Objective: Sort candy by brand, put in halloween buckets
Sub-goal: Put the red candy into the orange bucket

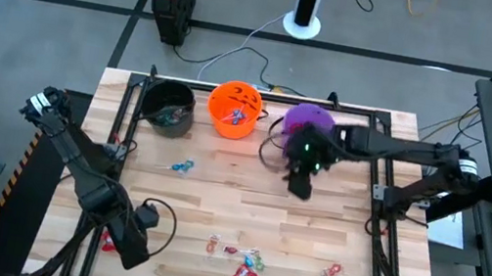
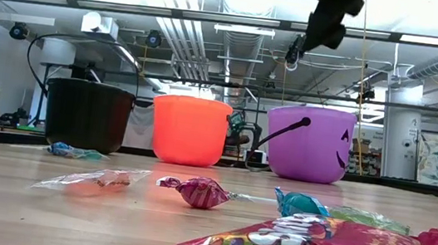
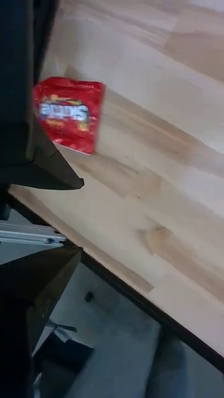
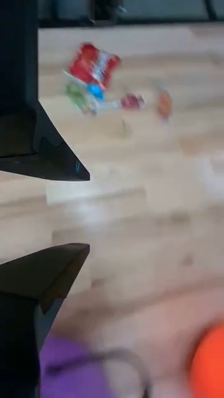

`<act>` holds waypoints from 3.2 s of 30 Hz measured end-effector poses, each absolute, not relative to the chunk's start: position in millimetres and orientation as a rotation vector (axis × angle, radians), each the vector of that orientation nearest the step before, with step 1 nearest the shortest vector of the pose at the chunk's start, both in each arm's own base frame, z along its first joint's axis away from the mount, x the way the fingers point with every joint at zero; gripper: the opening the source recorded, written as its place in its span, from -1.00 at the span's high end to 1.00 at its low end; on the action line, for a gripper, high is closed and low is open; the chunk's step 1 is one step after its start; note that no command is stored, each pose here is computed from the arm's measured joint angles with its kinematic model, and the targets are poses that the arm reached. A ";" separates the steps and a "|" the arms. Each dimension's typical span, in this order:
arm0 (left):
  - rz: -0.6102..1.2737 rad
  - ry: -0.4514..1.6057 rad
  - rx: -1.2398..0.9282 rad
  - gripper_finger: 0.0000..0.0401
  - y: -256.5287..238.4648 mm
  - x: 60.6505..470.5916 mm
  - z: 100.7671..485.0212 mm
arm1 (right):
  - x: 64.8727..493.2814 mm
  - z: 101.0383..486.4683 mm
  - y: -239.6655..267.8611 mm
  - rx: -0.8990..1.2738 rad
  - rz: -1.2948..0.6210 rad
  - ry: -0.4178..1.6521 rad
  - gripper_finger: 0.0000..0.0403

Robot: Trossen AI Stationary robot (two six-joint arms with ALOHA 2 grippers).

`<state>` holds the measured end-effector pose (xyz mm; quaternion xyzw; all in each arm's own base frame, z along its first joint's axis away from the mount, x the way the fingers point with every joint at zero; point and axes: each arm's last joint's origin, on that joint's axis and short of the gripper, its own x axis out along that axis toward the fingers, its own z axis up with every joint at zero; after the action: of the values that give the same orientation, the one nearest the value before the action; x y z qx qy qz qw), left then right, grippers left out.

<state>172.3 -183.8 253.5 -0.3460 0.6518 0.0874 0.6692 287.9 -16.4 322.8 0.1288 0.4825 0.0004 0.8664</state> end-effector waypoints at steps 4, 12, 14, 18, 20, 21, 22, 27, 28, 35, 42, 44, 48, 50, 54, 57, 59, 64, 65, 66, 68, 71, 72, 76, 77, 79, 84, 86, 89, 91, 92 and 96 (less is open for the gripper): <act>0.175 1.307 -0.764 0.29 -185.2 181.4 257.4 | 291.6 319.5 17.0 0.240 0.087 0.991 0.21; 0.139 1.150 -0.647 0.29 -168.6 203.7 260.1 | 302.0 300.6 73.4 0.366 0.090 0.952 0.23; 0.097 1.125 -0.592 0.29 -164.0 209.7 261.2 | 311.8 291.7 86.7 0.380 0.107 0.941 0.22; 0.046 1.089 -0.462 0.30 -159.6 213.9 261.7 | 334.2 272.4 111.4 0.369 0.116 0.960 0.23; 0.032 1.083 -0.398 0.32 -159.1 212.5 261.7 | 346.5 261.2 121.9 0.350 0.113 0.987 0.23; 0.028 1.083 -0.370 0.34 -159.2 210.8 261.6 | 352.3 255.0 126.4 0.340 0.107 1.000 0.23; 0.019 1.083 -0.347 0.35 -158.9 209.6 262.2 | 358.0 248.5 130.4 0.332 0.103 1.015 0.23; -0.035 1.054 -0.235 0.40 -157.6 207.7 265.6 | 385.4 217.9 148.7 0.313 0.089 1.084 0.22; -0.038 1.041 -0.211 0.41 -156.8 207.3 266.7 | 389.5 212.9 152.0 0.311 0.087 1.096 0.22; -0.031 0.978 -0.119 0.41 -147.0 195.0 270.0 | 410.5 179.9 171.3 0.305 0.066 1.194 0.23; 0.001 0.938 -0.173 0.41 -127.9 169.2 262.4 | 422.9 146.5 180.0 0.243 0.034 1.317 0.26; 0.005 0.921 -0.208 0.41 -123.9 164.5 262.6 | 426.2 141.4 181.3 0.233 0.030 1.330 0.28; -0.006 0.880 -0.259 0.41 -118.2 157.2 267.4 | 430.7 133.2 182.8 0.212 0.000 1.342 0.39; -0.007 0.867 -0.265 0.41 -116.4 155.2 269.7 | 432.5 132.0 182.6 0.217 -0.009 1.346 0.49; 0.018 0.826 -0.260 0.41 -113.1 153.1 273.2 | 434.3 131.5 177.7 0.220 -0.024 1.343 0.80; 0.015 0.821 -0.260 0.41 -112.0 151.8 274.1 | 436.6 133.9 173.0 0.212 -0.013 1.330 0.92; 0.015 0.821 -0.260 0.41 -111.6 151.4 274.1 | 438.2 138.4 167.7 0.208 -0.005 1.320 0.93; 0.018 0.819 -0.269 0.41 -111.7 151.5 274.4 | 443.7 168.2 140.4 0.202 -0.026 1.238 0.94; 0.021 0.817 -0.273 0.41 -111.6 151.5 274.5 | 444.6 179.2 132.1 0.210 -0.032 1.212 0.94; 0.026 0.815 -0.279 0.41 -111.5 151.5 274.5 | 445.6 191.9 122.4 0.217 -0.044 1.176 0.94; 0.038 0.814 -0.300 0.41 -111.5 151.6 274.5 | 445.8 215.6 102.2 0.228 -0.069 1.112 0.94; 0.063 0.810 -0.347 0.41 -111.4 151.7 274.6 | 445.1 244.5 63.2 0.224 -0.141 1.023 0.94; 0.077 0.807 -0.362 0.41 -111.4 152.0 274.4 | 444.3 254.5 46.9 0.228 -0.173 0.988 0.94; 0.112 0.805 -0.411 0.41 -112.1 153.4 273.0 | 439.0 294.1 -29.2 0.289 -0.291 0.803 0.94; 0.121 0.805 -0.422 0.41 -112.2 153.9 272.6 | 437.0 300.8 -48.6 0.306 -0.326 0.759 0.94; 0.138 0.806 -0.452 0.41 -112.9 154.9 271.8 | 433.0 310.1 -86.2 0.346 -0.376 0.678 0.94; 0.200 0.774 -0.543 0.41 -114.1 158.0 270.9 | 428.7 313.9 -152.0 0.423 -0.378 0.525 0.94; 0.217 0.760 -0.577 0.41 -115.0 159.6 270.7 | 427.4 311.0 -167.6 0.417 -0.403 0.502 0.94; 0.229 0.743 -0.640 0.41 -117.0 162.0 271.0 | 424.8 302.5 -185.4 0.437 -0.442 0.509 0.91; 0.237 0.733 -0.681 0.41 -118.0 163.2 271.5 | 422.7 298.8 -192.6 0.444 -0.452 0.518 0.85; 0.242 0.731 -0.697 0.41 -118.5 163.8 271.2 | 421.8 298.1 -195.3 0.449 -0.450 0.520 0.80; 0.264 0.731 -0.739 0.41 -119.4 165.0 269.8 | 418.7 296.6 -201.9 0.460 -0.448 0.526 0.61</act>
<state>165.0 -119.4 269.8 -0.3520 0.3482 0.1259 0.8596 418.7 -201.9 296.6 0.2236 0.2557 -0.2177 0.9150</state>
